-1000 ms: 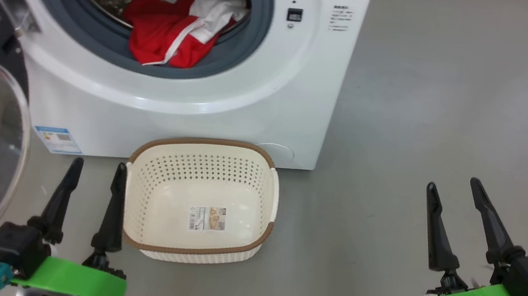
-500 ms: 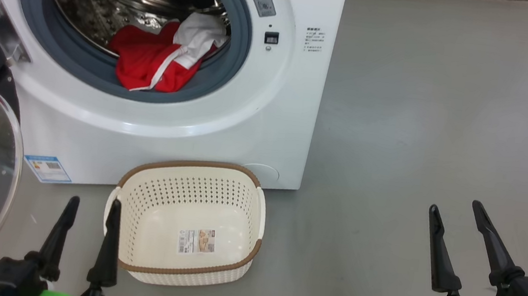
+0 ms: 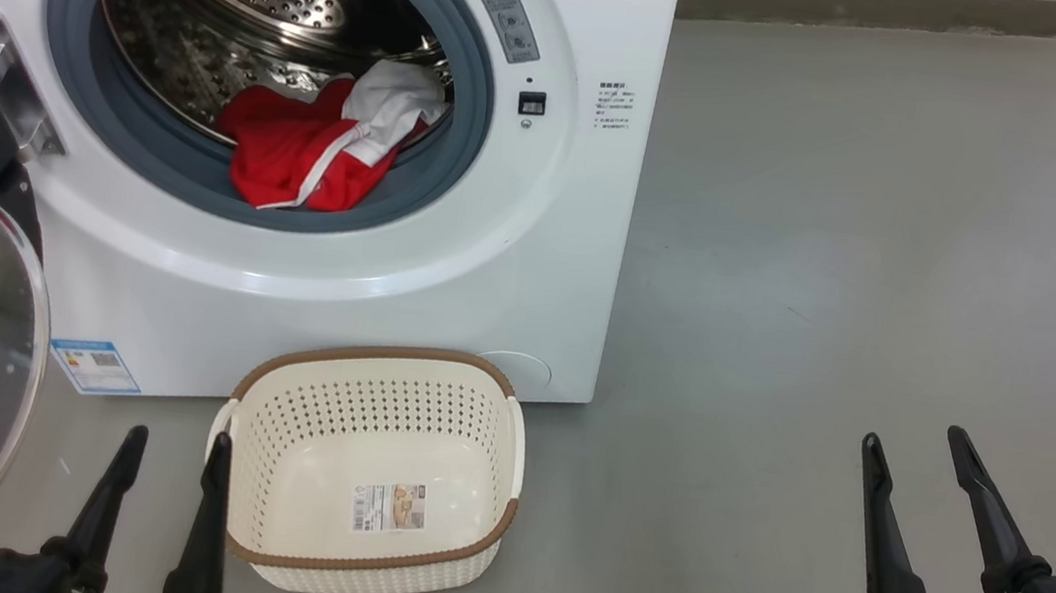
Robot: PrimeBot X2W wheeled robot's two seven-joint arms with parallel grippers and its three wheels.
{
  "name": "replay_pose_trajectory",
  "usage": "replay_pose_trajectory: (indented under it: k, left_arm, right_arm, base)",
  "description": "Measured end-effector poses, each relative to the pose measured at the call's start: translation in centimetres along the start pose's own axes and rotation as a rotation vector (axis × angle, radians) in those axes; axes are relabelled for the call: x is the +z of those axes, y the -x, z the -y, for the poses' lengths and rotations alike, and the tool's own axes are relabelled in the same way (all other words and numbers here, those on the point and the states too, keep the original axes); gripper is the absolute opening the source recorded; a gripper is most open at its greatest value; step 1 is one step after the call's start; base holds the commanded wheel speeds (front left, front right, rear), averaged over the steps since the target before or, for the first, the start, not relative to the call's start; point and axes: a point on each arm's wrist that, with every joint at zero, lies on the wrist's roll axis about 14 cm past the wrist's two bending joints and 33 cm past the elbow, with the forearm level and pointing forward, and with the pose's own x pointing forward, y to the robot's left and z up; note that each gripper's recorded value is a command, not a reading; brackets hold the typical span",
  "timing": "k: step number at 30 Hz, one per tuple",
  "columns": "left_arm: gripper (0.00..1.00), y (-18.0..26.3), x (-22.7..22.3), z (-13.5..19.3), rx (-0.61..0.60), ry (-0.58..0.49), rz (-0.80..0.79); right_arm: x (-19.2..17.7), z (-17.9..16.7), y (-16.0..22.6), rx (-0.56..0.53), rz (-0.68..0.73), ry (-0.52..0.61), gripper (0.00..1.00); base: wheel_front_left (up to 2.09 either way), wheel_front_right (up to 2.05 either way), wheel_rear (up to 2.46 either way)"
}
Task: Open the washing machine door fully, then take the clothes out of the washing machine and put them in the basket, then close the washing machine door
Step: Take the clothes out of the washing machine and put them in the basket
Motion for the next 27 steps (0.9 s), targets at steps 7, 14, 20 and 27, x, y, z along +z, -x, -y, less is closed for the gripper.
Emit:
replay_pose_trajectory:
  k: [7,14,20,27]
  left_arm:
    - [1.0,0.15,0.13,0.07,-0.002,-0.006,0.003]
    - [1.0,0.3,0.09,-0.12,0.006,-0.041,-0.003]
    - [1.0,0.57,0.0,-0.22,0.003,-0.049,-0.011]
    - [1.0,0.81,0.05,0.0,-0.004,-0.038,-0.01]
  right_arm:
    - [-0.2,0.05,0.46,-0.004,-0.008,-0.004,1.0]
    - [-0.08,-0.13,0.43,0.0,-0.003,-0.007,1.0]
    - [0.03,-0.2,0.46,0.002,0.0,-0.008,1.0]
    - [-0.01,-0.4,0.39,0.007,0.0,-0.017,1.0]
  base:
    - [0.0,0.0,0.0]
    - [0.31,-0.32,0.0]
    - [1.19,-1.19,0.0]
    - [1.69,-1.68,0.0]
